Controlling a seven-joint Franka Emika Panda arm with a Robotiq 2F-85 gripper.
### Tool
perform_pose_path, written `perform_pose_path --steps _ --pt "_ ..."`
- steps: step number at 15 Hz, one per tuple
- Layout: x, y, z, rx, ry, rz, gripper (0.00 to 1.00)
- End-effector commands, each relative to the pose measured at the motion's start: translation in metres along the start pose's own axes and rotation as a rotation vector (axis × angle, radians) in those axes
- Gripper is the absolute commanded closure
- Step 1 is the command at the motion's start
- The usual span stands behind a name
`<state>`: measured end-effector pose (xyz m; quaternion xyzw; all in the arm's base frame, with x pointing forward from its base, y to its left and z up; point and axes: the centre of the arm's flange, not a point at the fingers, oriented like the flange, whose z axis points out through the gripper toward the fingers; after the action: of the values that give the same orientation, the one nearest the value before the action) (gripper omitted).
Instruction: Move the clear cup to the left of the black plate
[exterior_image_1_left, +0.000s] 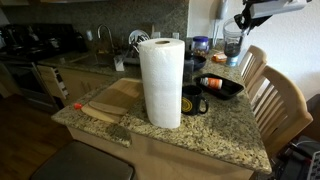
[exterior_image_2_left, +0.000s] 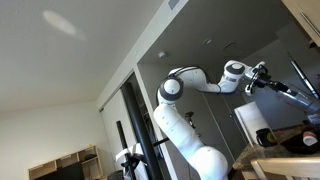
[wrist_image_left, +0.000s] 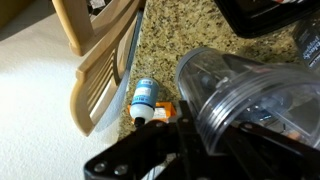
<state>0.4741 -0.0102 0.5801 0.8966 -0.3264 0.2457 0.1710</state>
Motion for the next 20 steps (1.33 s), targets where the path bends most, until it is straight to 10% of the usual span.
perform_pose_path --steps 1,16,20 --pt "-0.033 0.033 -0.025 0.036 0.057 -0.018 0.97" --pt "-0.128 0.032 0.024 0.005 -0.233 -0.77 0.97" --pt "-0.171 0.008 -0.002 -0.069 -0.121 -0.695 0.97"
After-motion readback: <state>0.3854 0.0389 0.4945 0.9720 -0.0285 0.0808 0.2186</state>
